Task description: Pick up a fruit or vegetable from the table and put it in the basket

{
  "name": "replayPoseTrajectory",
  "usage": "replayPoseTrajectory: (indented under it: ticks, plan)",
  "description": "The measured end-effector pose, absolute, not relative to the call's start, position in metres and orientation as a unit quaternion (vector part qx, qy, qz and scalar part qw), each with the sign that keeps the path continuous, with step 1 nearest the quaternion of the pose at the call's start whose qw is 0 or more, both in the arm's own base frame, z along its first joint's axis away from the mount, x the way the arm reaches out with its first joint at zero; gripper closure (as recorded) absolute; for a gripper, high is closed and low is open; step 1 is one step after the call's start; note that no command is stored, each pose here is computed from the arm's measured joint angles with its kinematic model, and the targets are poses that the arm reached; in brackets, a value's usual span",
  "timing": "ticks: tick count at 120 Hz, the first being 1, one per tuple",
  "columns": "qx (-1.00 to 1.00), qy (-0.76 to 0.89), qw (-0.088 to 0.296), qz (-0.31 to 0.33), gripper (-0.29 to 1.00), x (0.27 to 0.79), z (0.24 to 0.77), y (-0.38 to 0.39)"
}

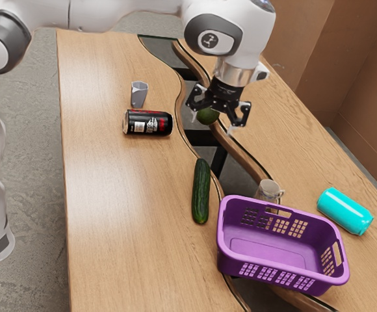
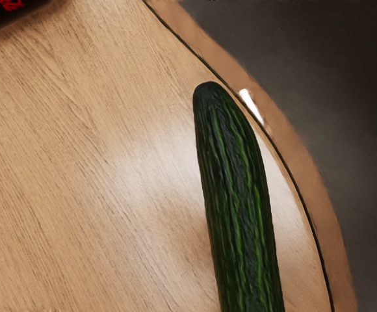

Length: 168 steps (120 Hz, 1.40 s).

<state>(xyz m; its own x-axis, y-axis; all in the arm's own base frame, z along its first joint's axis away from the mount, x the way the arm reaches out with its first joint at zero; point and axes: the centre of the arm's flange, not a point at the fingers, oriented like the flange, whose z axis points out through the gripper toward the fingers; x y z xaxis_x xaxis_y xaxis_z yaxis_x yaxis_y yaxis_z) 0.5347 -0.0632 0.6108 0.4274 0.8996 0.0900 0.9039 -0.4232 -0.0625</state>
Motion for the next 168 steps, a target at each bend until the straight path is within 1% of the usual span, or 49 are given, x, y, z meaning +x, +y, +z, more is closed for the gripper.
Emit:
replayPoseTrajectory:
  ticks: [15,24,49,61,81,90,106,126,142,168]
  plan:
    - [-0.807,-0.588,0.05,-0.017,0.0,0.543,0.585,-0.029]
    - [-0.788,-0.614,0.046,-0.018,0.0,0.549,0.578,-0.013]
    - [-0.756,-0.653,0.037,-0.013,0.0,0.568,0.551,0.0]
    - [-0.755,-0.654,0.032,-0.007,0.0,0.574,0.541,-0.016]
    - [-0.788,-0.615,0.028,-0.006,0.0,0.57,0.533,-0.099]
    - [-0.794,-0.608,0.026,-0.005,0.0,0.567,0.532,-0.118]
    - [-0.779,-0.627,0.026,-0.001,0.0,0.572,0.527,-0.103]
    - [-0.763,-0.645,0.036,0.012,0.0,0.582,0.505,-0.089]
    - [-0.762,-0.645,0.051,0.026,0.0,0.576,0.484,-0.093]
    - [-0.755,-0.652,0.065,0.037,0.0,0.566,0.468,-0.088]
